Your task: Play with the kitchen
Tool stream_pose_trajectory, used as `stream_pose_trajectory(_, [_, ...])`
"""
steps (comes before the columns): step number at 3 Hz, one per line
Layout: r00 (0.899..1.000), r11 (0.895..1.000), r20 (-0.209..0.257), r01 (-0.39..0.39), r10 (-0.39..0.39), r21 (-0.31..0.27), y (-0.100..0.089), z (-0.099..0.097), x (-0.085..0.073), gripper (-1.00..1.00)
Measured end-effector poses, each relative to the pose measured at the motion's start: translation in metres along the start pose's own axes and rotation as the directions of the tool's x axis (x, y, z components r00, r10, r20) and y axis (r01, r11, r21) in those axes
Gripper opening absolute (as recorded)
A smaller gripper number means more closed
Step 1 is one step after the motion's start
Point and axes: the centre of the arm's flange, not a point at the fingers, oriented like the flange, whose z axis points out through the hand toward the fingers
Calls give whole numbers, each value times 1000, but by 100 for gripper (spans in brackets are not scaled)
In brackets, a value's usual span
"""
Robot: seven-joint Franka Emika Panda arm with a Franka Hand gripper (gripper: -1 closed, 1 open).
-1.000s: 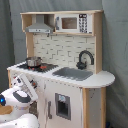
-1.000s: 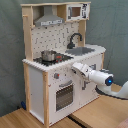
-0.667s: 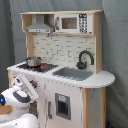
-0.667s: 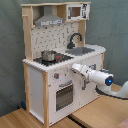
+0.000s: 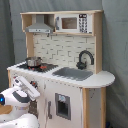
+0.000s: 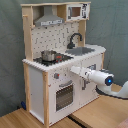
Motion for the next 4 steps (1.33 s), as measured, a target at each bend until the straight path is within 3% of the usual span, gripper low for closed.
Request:
stream_pose_trajectory(1, [992,992,7,123,-123,6,0,0,0,-100])
stream_pose_trajectory(2, [972,972,12,234,-234,13,-1,0,-1,-100])
stream_pose_trajectory(3, [944,944,16,329,-330,21,-1,0,-1,-100])
stream_pose_trajectory(4, [904,904,18,428,-428,28,-1,0,-1,-100])
